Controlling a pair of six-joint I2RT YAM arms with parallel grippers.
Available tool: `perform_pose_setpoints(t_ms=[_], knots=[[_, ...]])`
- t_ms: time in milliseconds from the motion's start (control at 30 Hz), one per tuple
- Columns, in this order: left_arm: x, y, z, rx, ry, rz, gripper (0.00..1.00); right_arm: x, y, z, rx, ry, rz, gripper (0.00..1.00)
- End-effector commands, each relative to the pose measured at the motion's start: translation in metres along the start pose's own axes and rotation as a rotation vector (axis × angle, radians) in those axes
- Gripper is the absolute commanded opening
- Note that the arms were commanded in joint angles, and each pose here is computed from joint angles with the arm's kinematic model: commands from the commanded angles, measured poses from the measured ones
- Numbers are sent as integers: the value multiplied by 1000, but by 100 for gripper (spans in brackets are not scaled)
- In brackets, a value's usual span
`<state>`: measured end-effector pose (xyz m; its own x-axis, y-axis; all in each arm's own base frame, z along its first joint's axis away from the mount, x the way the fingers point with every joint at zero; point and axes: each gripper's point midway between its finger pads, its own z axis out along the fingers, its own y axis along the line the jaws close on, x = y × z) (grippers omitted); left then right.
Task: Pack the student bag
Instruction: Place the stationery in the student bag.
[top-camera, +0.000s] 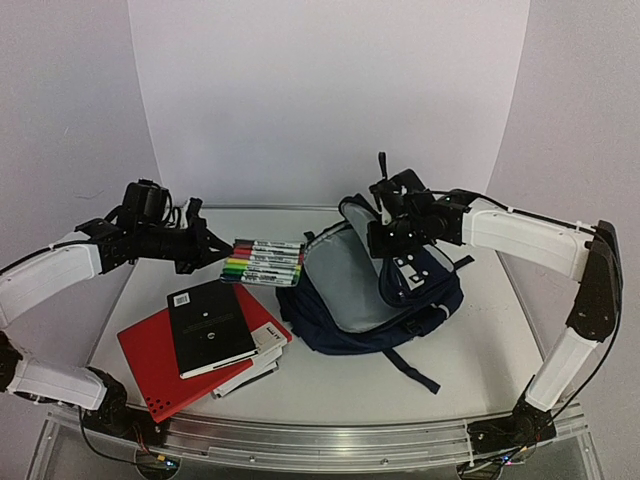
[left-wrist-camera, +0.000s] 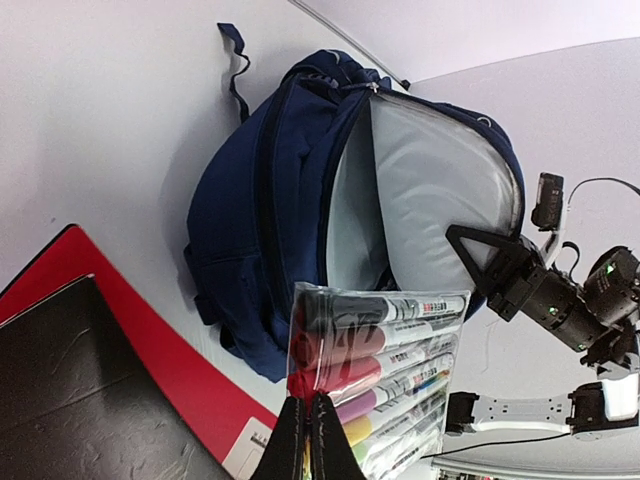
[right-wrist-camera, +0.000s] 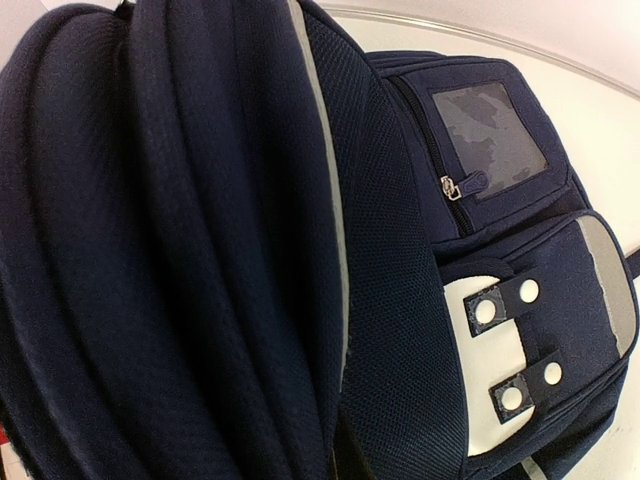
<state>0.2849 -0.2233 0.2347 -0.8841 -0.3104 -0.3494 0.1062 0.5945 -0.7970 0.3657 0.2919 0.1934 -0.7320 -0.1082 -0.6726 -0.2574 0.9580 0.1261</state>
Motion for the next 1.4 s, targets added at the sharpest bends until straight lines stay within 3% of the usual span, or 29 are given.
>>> perform_pose_setpoints(t_ms=[0, 133, 567, 833, 1033, 1100, 1267, 1367], knots=[[-28, -48, 23, 81, -117, 54, 0, -80, 25, -52, -128, -255, 165, 0], [-33, -57, 60, 92, -131, 36, 0, -89, 25, -57, -129, -292, 218, 0], [-43, -42, 174, -85, -282, -16, 0, -95, 51, -64, -126, -337, 237, 0], [-23, -44, 231, -45, -270, -89, 0, -106, 77, -64, -230, -338, 249, 0], [0, -48, 267, -7, -173, -82, 1, -106, 79, -59, -231, -333, 247, 0], [4, -49, 268, 0, -154, -60, 9, -105, 77, -58, -222, -334, 246, 0], [5, -52, 252, -25, -141, 32, 38, -101, 72, -55, -199, -332, 243, 0], [9, -45, 242, -64, -128, 56, 48, -101, 70, -55, -187, -336, 240, 0]])
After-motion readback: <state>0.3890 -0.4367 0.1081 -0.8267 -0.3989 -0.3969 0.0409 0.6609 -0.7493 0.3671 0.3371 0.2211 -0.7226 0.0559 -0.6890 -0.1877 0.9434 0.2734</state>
